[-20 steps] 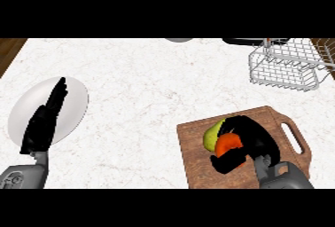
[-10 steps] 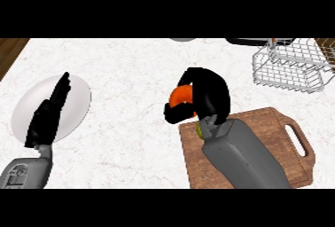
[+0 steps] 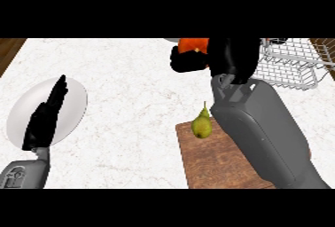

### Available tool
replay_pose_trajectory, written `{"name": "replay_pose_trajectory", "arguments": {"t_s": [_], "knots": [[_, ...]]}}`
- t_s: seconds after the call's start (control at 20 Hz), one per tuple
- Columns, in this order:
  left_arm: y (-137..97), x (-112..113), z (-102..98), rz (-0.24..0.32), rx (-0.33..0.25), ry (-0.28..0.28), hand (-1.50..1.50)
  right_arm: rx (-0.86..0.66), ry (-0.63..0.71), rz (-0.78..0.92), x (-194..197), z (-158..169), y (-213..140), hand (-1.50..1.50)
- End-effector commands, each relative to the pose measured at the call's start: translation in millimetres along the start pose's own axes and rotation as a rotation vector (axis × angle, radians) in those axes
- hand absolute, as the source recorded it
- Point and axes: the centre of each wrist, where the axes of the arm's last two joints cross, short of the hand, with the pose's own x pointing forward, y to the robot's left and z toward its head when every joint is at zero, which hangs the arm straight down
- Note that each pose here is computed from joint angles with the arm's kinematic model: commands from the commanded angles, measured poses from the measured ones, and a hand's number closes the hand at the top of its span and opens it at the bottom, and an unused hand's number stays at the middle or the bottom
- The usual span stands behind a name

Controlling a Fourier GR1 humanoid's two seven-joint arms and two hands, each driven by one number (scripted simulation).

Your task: Pick the squash from the cutting board and place it in the tiered basket

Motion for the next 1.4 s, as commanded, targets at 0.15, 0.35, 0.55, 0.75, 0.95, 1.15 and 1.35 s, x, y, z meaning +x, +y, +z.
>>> {"name": "replay_pose_trajectory", "arguments": {"t_s": [0.15, 0.35, 0.55, 0.75, 0.95, 1.15, 1.35], "knots": [[3.5, 5.6, -2.6, -0.005, 0.003, -0.004, 0.0, -0.047, 0.024, 0.151, -0.2, -46.4, -58.7, 1.5], [-2.6, -4.6, 4.5, 0.017, 0.002, 0.007, 0.0, -0.031, 0.042, 0.05, -15.7, -60.2, -63.7, 1.5], [-4.8, 7.1, -3.0, 0.0, 0.024, -0.001, 0.0, -0.017, 0.016, 0.148, -16.4, -89.8, -66.5, 1.5], [6.0, -5.4, 1.8, 0.009, 0.0, 0.001, 0.0, -0.056, -0.001, 0.264, -28.8, -103.3, -51.0, 1.5], [19.1, 8.3, -8.3, 0.001, -0.007, 0.002, 0.0, -0.122, 0.053, 0.437, -78.6, -135.0, -76.0, 1.5], [2.2, 3.6, -1.3, 0.013, 0.002, -0.007, 0.0, -0.147, 0.078, 0.569, -115.5, -142.5, -85.4, 1.5], [-4.4, -2.2, -9.1, 0.004, -0.012, -0.005, 0.0, -0.142, 0.099, 0.576, -123.4, -165.4, -90.3, 1.5]]}}
